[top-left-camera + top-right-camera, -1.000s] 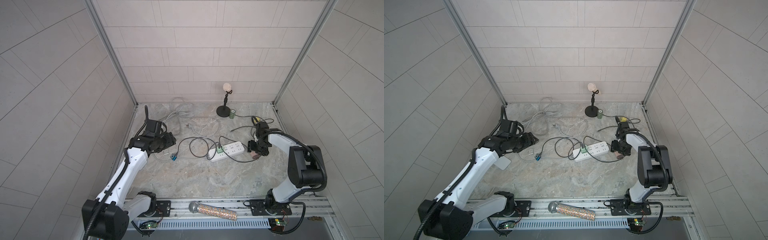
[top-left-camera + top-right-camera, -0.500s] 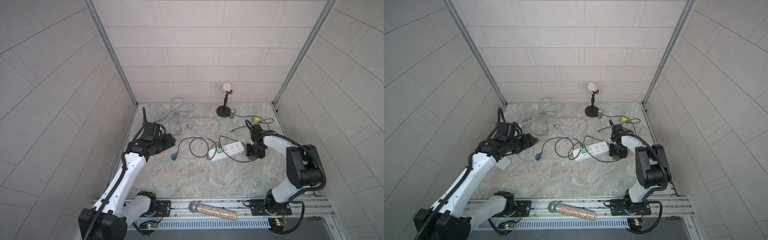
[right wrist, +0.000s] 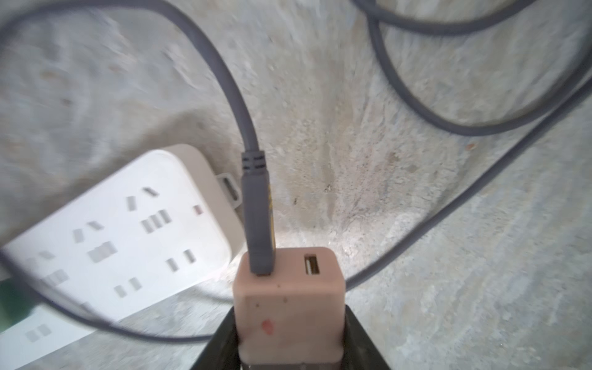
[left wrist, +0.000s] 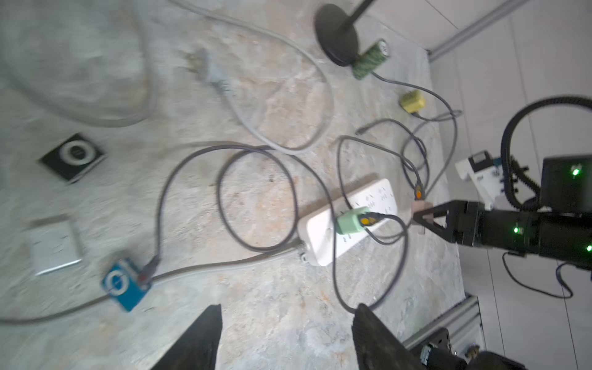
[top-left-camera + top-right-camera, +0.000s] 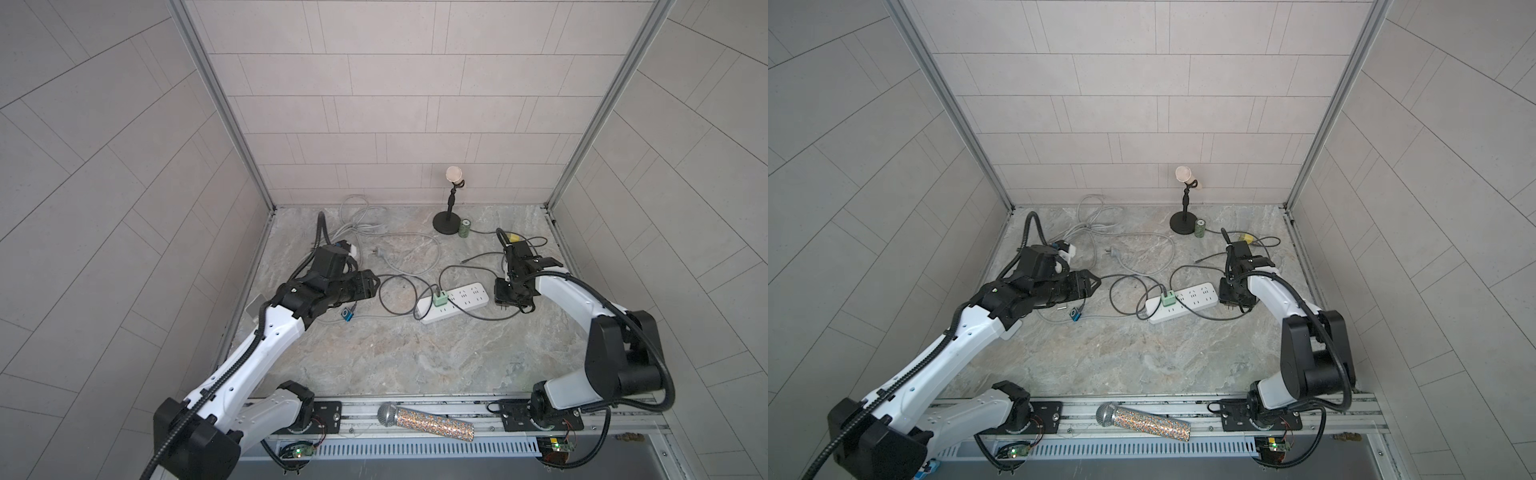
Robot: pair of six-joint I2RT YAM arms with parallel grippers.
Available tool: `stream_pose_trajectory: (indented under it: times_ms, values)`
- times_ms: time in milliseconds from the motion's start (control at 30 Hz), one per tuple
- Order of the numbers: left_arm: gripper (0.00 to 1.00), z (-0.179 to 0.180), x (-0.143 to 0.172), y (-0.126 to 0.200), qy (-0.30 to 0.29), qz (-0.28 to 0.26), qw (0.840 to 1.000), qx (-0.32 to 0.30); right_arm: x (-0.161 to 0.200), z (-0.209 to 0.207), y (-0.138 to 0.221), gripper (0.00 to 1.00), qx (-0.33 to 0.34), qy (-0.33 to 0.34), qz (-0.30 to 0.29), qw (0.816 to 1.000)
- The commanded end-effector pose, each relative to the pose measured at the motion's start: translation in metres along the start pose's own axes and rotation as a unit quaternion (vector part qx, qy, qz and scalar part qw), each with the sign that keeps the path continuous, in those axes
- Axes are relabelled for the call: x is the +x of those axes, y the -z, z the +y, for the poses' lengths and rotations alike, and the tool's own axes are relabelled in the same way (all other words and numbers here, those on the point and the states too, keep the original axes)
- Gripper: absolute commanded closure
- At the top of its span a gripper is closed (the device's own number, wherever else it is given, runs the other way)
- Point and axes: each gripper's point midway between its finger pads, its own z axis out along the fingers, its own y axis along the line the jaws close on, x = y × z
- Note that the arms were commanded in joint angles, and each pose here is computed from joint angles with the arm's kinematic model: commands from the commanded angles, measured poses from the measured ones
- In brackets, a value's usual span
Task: Charge mp3
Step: Pick up the plug from the center of the board.
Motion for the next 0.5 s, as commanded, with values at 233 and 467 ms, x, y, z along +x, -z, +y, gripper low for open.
stream_pose_trajectory:
  times_ms: [233,467]
  values:
    - [0.26,-0.173,0.01,-0.039,-0.131,-0.073,0.967,0.208,-0.023,0.071,0.144,0.91,-0.172,-0.057,-0.171,0.968]
    - [0.27,-0.206,0.023,-0.073,-0.138,-0.036,0.964,0.226,-0.02,0.101,0.172,0.91,-0.205,-0.042,-0.182,0.961]
